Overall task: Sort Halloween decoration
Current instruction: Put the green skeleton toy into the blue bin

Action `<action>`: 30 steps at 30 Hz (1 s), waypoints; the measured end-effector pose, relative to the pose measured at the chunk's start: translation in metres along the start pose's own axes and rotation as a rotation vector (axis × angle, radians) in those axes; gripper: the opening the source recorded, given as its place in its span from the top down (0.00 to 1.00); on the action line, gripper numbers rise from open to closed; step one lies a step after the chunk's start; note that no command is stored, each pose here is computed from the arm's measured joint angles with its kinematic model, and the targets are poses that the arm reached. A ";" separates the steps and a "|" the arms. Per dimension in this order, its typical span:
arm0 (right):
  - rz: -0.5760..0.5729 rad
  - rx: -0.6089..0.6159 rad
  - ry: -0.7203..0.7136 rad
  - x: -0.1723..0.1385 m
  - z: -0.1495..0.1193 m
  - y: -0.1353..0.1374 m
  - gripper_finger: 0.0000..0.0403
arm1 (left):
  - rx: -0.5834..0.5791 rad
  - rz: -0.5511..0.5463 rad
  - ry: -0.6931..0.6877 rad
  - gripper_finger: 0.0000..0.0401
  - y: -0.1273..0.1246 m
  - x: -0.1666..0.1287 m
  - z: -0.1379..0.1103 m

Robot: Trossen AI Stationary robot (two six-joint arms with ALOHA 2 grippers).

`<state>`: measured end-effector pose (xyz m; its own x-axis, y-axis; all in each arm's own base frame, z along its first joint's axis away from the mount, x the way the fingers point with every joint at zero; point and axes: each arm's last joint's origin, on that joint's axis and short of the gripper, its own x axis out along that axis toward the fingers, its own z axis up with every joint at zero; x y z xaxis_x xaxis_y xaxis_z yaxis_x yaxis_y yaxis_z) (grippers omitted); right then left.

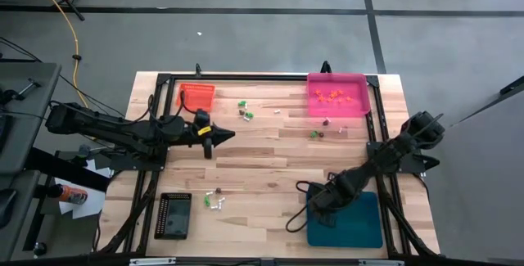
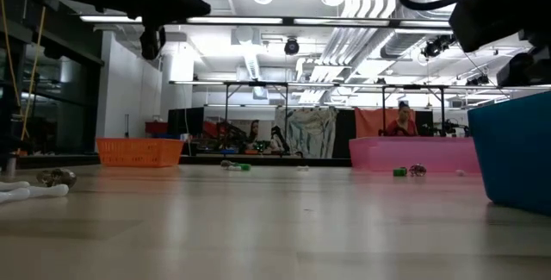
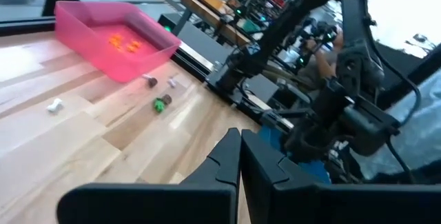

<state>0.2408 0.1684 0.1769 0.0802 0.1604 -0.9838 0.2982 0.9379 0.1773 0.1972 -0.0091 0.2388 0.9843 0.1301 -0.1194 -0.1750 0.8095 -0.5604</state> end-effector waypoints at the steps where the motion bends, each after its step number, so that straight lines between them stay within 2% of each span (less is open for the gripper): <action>1: 0.006 0.002 0.003 0.000 0.001 0.000 0.94 | 0.007 -0.010 0.008 1.00 0.000 0.000 0.000; 6: 0.031 0.021 0.031 0.000 0.001 0.000 0.84 | 0.035 -0.026 0.020 1.00 -0.001 0.000 -0.001; 11: 0.032 0.026 0.033 0.000 0.001 0.000 0.68 | 0.035 -0.025 0.019 1.00 -0.001 0.000 -0.001; 17: 0.087 -0.081 0.083 -0.007 0.001 0.005 0.50 | 0.035 -0.024 0.021 1.00 0.000 0.000 -0.001; 20: 0.128 -0.136 0.096 -0.021 -0.003 0.009 0.47 | 0.037 -0.021 0.025 1.00 0.000 0.000 -0.001; 23: 0.145 -0.158 0.024 -0.042 -0.011 0.008 0.47 | 0.037 -0.019 0.029 1.00 0.000 0.000 -0.002; 30: -0.019 -0.022 -0.231 -0.087 -0.030 -0.016 0.47 | 0.040 -0.010 0.041 1.00 0.001 0.000 -0.003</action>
<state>0.2002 0.1491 0.2588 0.2912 0.0701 -0.9541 0.2811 0.9470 0.1554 0.1969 -0.0099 0.2359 0.9841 0.0991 -0.1475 -0.1631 0.8330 -0.5288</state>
